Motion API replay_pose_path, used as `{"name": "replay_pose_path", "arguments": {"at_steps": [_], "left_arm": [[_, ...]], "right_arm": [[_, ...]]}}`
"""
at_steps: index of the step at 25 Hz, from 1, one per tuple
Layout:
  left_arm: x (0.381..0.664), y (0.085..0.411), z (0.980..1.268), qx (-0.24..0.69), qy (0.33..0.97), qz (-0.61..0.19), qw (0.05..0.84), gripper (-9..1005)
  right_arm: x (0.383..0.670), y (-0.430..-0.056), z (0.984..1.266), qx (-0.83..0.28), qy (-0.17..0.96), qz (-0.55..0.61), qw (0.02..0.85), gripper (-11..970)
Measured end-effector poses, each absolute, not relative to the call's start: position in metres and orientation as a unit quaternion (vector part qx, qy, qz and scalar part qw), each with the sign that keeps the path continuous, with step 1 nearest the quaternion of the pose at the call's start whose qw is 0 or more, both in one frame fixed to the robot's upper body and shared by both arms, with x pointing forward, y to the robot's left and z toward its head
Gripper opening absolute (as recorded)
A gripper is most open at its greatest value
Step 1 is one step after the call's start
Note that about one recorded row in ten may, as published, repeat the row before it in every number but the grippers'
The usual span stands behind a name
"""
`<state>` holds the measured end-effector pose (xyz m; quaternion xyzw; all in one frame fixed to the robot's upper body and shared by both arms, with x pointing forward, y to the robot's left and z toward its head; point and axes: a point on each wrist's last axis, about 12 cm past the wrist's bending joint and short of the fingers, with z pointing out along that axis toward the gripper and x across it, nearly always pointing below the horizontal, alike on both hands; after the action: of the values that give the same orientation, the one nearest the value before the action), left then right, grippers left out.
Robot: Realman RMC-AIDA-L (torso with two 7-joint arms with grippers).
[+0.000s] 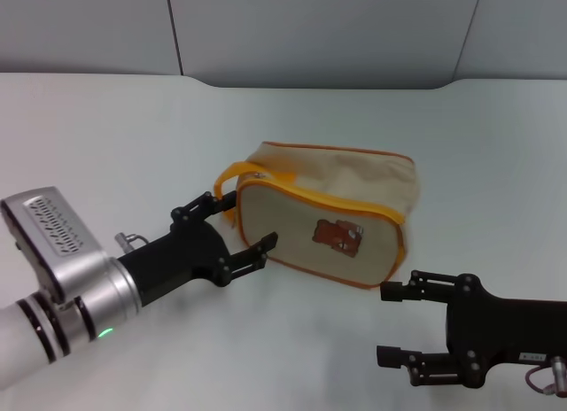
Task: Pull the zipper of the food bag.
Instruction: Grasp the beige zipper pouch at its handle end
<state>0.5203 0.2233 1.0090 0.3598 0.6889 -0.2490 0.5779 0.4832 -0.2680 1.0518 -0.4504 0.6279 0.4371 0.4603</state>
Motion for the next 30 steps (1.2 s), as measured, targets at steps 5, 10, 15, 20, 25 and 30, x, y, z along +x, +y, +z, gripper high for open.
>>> {"name": "replay_pose_path", "arguments": {"at_steps": [5, 10, 15, 20, 25, 30], "left_arm": [[0.525, 0.217, 1.010, 0.349, 0.689, -0.236, 0.590, 725], [0.525, 0.209, 1.011, 0.354, 0.679, -0.232, 0.599, 697], [0.528, 0.205, 1.013, 0.351, 0.678, -0.225, 0.606, 500], [0.531, 0.199, 1.013, 0.357, 0.675, -0.215, 0.609, 238], [0.531, 0.196, 1.014, 0.353, 0.670, -0.207, 0.620, 170], [0.529, 0.198, 1.019, 0.333, 0.654, -0.195, 0.650, 107]], "right_arm": [[0.483, -0.268, 1.051, -0.449, 0.629, 0.437, 0.460, 761], [0.482, -0.268, 1.051, -0.449, 0.629, 0.437, 0.460, 761], [0.482, -0.267, 1.051, -0.449, 0.629, 0.438, 0.460, 760], [0.482, -0.268, 1.050, -0.448, 0.630, 0.437, 0.460, 760], [0.481, -0.269, 1.050, -0.445, 0.632, 0.436, 0.462, 759], [0.481, -0.276, 1.051, -0.418, 0.638, 0.427, 0.486, 759]]}}
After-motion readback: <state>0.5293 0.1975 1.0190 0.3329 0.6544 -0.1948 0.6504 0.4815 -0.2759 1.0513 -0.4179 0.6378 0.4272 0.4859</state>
